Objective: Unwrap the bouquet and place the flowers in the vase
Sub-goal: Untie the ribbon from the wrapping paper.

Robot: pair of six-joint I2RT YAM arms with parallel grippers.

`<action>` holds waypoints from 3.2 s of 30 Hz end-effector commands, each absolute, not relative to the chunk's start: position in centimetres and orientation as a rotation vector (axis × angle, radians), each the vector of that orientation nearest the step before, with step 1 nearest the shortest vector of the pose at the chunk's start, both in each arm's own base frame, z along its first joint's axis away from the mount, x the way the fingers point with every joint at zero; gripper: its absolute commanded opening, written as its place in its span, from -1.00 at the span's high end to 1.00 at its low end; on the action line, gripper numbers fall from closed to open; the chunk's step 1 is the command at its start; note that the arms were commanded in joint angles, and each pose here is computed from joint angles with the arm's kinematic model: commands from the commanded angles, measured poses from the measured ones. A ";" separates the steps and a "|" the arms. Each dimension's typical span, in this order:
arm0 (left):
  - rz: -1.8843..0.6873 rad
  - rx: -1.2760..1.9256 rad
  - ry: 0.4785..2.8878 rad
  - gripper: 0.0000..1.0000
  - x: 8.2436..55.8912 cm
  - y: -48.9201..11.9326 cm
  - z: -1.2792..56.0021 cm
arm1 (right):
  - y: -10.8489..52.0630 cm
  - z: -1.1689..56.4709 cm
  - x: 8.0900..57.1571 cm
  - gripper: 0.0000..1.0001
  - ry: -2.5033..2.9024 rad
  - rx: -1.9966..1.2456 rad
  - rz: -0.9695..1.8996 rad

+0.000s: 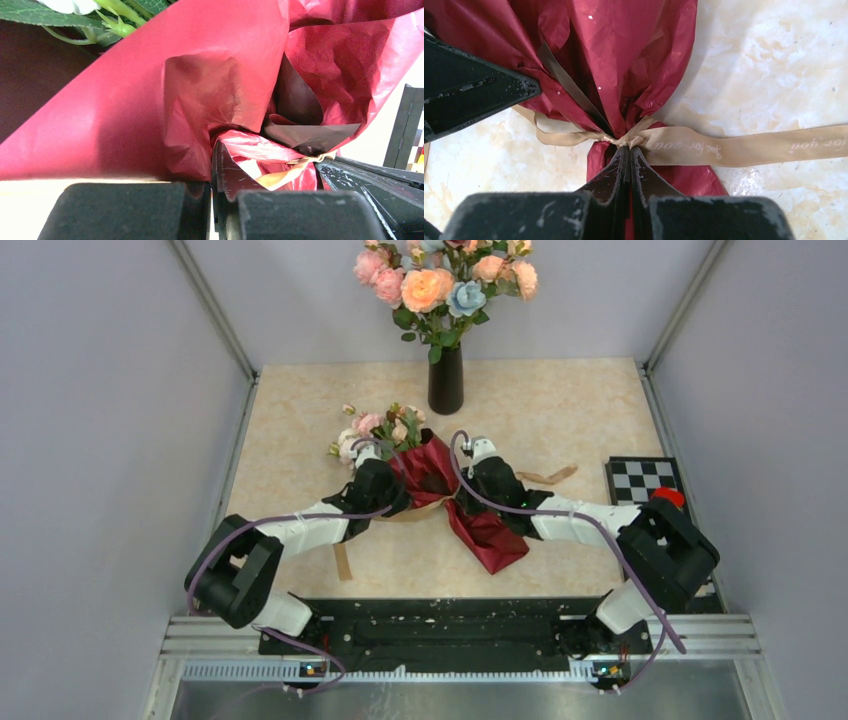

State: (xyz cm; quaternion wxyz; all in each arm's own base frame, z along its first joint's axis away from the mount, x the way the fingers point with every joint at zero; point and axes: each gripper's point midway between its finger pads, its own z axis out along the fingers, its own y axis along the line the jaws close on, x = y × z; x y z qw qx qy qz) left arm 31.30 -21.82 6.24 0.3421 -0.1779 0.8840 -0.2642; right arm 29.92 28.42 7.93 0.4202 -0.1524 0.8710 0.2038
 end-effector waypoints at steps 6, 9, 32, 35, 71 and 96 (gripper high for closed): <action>-0.602 -0.491 2.269 1.00 32.6 -20.3 6.1 | 26.2 3.5 27.8 1.00 2.313 -0.340 0.487; -0.612 -0.481 2.268 1.00 32.6 -20.5 6.2 | 26.2 2.8 27.5 1.00 2.329 -0.336 0.493; -0.651 -0.354 2.243 1.00 31.9 -20.8 8.1 | 26.7 13.8 27.9 0.31 2.153 -0.355 0.585; -0.657 -0.347 2.245 1.00 31.9 -20.9 8.1 | 28.1 14.3 28.4 0.29 2.139 -0.357 0.640; -0.688 -0.332 2.262 1.00 31.6 -21.4 7.4 | 31.0 9.3 33.1 0.51 2.205 -0.268 0.550; -0.628 -0.406 2.279 1.00 31.1 -19.6 6.1 | 27.8 10.4 30.0 1.00 2.155 -0.055 0.670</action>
